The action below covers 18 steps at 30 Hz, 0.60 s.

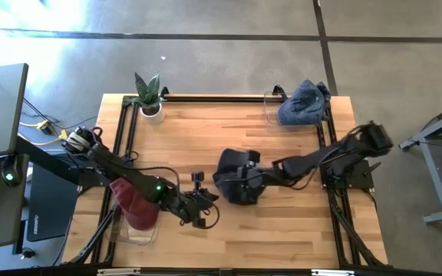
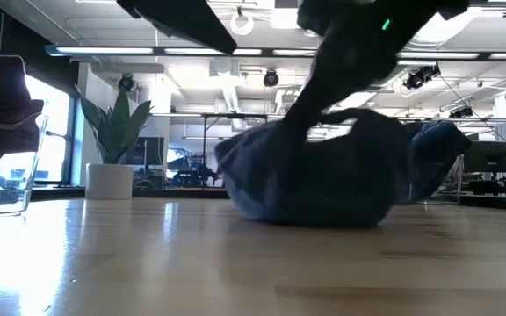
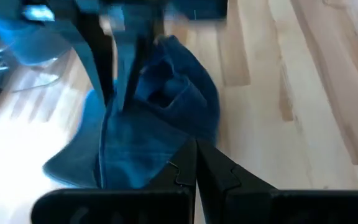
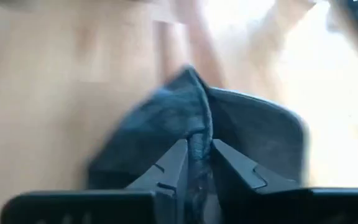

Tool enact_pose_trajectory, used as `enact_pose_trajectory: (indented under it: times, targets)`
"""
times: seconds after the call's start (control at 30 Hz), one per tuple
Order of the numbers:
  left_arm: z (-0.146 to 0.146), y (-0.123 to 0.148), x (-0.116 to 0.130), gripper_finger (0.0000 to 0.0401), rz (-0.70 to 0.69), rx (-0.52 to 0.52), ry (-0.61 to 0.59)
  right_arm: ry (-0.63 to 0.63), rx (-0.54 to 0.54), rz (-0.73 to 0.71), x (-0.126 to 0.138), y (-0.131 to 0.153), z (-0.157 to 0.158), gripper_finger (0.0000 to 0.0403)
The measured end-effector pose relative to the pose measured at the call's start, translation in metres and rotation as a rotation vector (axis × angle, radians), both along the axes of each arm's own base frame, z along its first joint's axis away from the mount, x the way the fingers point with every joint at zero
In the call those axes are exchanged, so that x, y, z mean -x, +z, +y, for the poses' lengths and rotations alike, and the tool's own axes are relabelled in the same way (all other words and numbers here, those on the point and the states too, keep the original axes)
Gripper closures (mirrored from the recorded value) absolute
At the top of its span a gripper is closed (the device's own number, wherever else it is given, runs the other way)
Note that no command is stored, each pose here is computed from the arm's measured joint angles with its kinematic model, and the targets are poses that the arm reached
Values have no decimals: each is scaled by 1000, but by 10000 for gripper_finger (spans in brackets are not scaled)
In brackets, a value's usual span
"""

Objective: Pick & Place hat
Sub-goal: Put the dark blue cap into the top transparent bin

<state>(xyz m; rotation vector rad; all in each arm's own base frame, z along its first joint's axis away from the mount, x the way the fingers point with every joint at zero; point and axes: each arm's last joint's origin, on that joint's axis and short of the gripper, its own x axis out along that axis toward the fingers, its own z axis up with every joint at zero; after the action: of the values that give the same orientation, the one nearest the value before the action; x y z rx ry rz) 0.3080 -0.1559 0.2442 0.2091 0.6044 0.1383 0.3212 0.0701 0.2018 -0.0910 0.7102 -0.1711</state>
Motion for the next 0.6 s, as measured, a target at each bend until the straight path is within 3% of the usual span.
enact_pose_trajectory:
  times: [0.17, 0.4, 0.53, 0.6]
  targets:
    - [-2, -18, -20, 401, -22, 4, -52, 76, -159, 51, 27, 25, 10, 272]
    - [8, -34, -45, 401, -39, 119, -168, 107, -215, 190, 53, 30, 20, 167]
    - [16, -44, -60, 401, -85, 171, -186, 18, -132, 283, 65, 19, 18, 158]
    - [19, -47, -65, 401, -105, 183, -182, 37, -153, 279, 66, 7, 16, 168]
